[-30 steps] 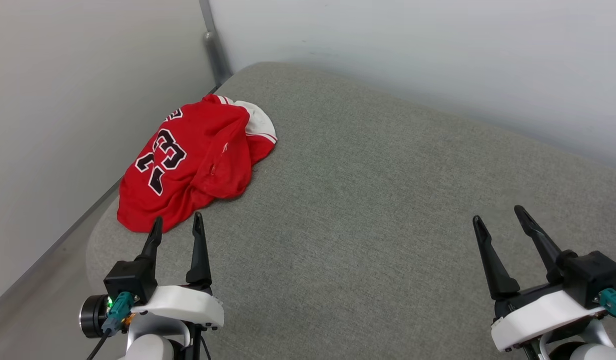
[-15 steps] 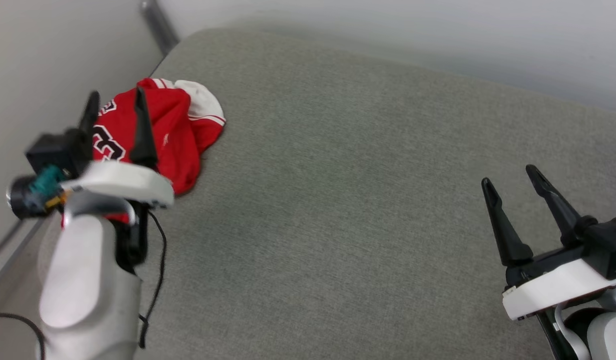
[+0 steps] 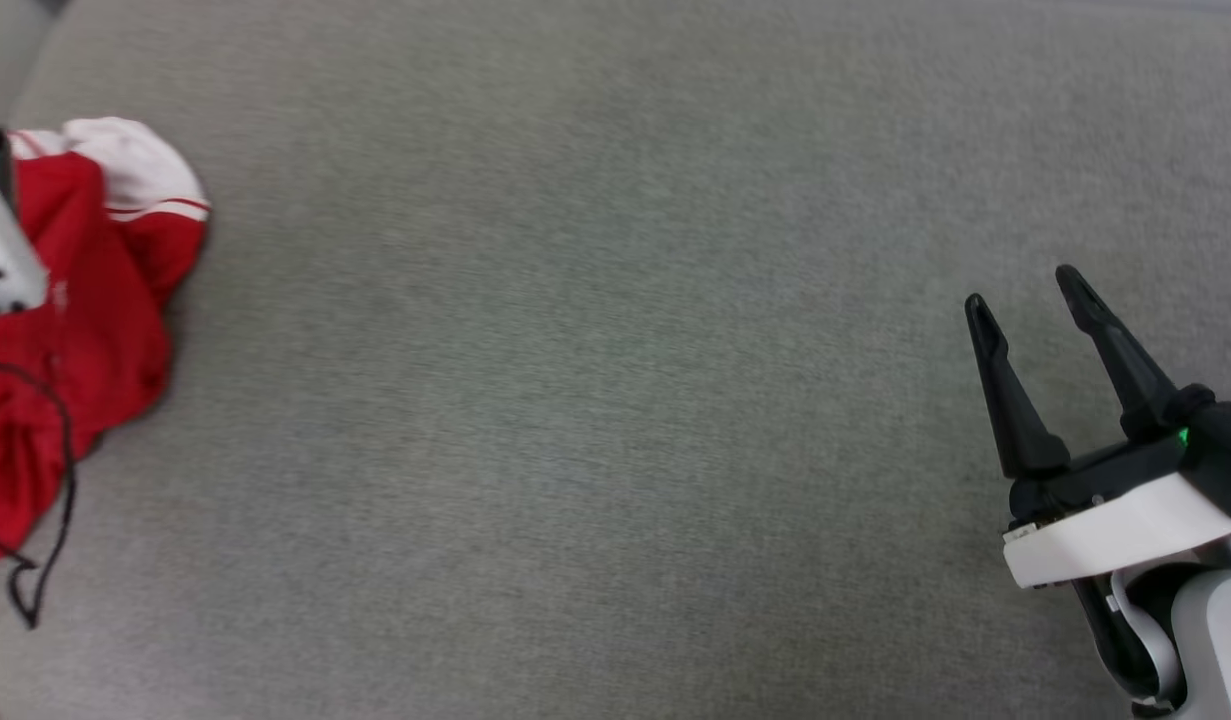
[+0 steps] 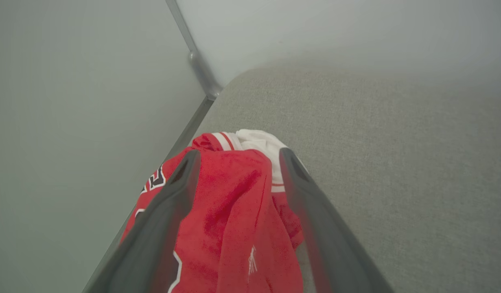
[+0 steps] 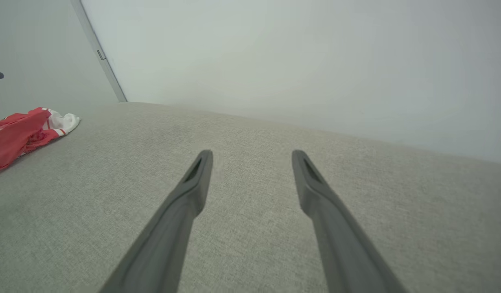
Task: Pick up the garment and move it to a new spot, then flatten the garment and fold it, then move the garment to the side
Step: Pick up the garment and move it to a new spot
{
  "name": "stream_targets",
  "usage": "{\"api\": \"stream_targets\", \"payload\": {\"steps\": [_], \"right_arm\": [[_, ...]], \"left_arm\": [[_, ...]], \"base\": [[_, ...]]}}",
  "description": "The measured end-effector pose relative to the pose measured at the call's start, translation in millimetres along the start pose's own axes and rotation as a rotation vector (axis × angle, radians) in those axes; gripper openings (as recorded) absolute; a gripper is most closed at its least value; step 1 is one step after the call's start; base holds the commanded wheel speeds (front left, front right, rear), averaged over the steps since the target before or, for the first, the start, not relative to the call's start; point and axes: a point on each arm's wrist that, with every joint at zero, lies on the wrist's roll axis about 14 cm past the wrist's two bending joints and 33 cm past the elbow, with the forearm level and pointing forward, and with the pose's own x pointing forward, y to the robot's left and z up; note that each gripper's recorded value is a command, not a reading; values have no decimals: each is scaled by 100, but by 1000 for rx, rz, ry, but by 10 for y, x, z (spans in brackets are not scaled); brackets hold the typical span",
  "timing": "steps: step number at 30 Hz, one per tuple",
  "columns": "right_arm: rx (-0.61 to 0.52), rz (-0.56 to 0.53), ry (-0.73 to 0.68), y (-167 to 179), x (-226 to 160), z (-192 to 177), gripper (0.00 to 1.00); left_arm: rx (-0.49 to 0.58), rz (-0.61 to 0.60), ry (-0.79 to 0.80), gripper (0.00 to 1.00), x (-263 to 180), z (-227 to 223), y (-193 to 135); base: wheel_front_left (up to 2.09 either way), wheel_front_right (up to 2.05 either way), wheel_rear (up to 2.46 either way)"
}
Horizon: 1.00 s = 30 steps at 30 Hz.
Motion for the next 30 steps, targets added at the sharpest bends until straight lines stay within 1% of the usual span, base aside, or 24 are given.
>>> {"api": "stream_targets", "payload": {"steps": [2,4,9,11,15,16,17,18,19,22,25,30], "right_arm": [[11,-24,15,-99,-8,-95,100],[17,-43,33,-184,-16,-199,100],[26,-68,79,-326,-24,-431,100],[26,-72,87,-366,-19,-483,100],[24,-77,106,-424,-23,-569,100],[22,-76,108,-432,-21,-577,100],[20,-75,107,-436,-13,-575,100],[18,-73,107,-439,-1,-572,100],[17,-72,109,-440,9,-572,100],[12,-63,102,-423,35,-538,100],[4,-55,90,-391,45,-463,100],[-2,-56,61,-339,14,-294,100]], "left_arm": [[6,7,131,100,112,-250,29],[-13,18,252,100,181,-528,57],[-97,63,527,100,169,-1257,114],[-119,87,577,100,138,-1447,148],[-190,124,611,100,98,-1624,158],[-214,125,619,94,85,-1649,140],[-225,124,623,59,71,-1663,121],[-228,126,616,36,63,-1656,122],[-231,130,601,0,60,-1646,123],[-224,138,536,0,74,-1547,111],[-204,164,436,0,80,-1338,196],[-181,171,191,0,97,-680,271]], "base": [[0,0,0],[0,0,0],[0,0,0],[0,0,0],[0,0,0],[0,0,0],[0,0,0],[0,0,0],[0,0,0],[0,0,0],[0,0,0],[0,0,0]]}}
